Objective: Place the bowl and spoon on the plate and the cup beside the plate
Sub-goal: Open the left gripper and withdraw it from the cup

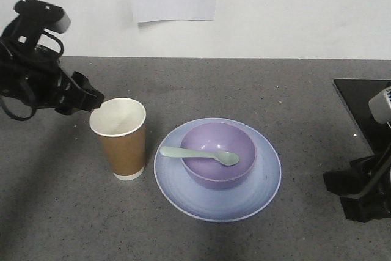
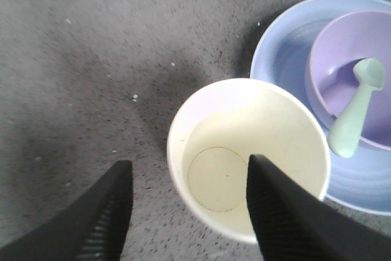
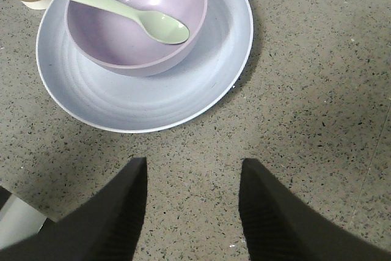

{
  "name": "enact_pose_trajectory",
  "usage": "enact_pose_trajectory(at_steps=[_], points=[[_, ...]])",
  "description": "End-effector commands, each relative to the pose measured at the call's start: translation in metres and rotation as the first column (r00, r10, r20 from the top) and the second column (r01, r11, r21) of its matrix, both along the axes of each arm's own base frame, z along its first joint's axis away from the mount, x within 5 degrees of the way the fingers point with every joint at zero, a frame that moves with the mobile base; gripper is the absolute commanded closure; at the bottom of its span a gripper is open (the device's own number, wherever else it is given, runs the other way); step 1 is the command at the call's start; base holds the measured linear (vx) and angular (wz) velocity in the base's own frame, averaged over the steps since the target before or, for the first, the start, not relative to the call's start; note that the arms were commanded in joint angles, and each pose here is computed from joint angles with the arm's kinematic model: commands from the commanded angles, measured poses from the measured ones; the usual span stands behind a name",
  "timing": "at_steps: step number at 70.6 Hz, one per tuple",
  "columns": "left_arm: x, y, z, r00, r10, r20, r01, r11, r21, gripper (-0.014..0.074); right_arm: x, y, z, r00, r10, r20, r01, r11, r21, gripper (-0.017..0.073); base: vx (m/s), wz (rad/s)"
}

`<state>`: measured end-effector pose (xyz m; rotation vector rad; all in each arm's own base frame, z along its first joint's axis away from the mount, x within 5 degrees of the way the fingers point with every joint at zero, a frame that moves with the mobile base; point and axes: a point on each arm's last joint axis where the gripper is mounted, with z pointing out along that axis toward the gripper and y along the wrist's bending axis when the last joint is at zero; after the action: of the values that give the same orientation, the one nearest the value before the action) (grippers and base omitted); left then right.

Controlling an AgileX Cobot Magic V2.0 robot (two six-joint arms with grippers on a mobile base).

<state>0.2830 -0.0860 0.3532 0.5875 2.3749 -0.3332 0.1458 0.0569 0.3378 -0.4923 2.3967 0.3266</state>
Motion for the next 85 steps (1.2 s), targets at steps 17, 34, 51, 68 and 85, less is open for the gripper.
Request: enact_pose_trajectory(at_steps=[17, 34, 51, 68, 85], points=[[-0.059, 0.021, 0.020, 0.969, 0.127, 0.211, -0.119, 0.992, -0.048, 0.0179, 0.002, 0.000, 0.012, 0.997, -0.010, 0.078, 0.008, 1.000, 0.027, 0.0217, 0.00, 0.00], [-0.095, 0.030, 0.004, 0.957, 0.145, 0.251, -0.132, 0.989, -0.070, 0.0179, 0.002, 0.000, 0.012, 0.997, -0.010, 0.078, 0.008, 1.000, 0.027, 0.0217, 0.00, 0.00], [-0.108, 0.034, -0.009, 0.940, 0.168, 0.296, -0.147, 0.985, -0.089, 0.0193, 0.002, 0.000, 0.013, 0.997, -0.011, 0.082, 0.009, 1.000, 0.028, 0.0217, 0.00, 0.00], [-0.107, 0.034, -0.010, 0.940, 0.169, 0.295, -0.149, 0.985, -0.090, 0.0384, 0.002, 0.000, 0.012, 0.997, -0.010, 0.076, 0.008, 1.000, 0.026, 0.0383, 0.00, 0.00], [-0.107, 0.034, -0.010, 0.939, 0.170, 0.298, -0.149, 0.985, -0.090, 0.0603, 0.002, 0.000, 0.011, 0.997, -0.010, 0.075, 0.008, 1.000, 0.026, 0.0573, 0.00, 0.00]])
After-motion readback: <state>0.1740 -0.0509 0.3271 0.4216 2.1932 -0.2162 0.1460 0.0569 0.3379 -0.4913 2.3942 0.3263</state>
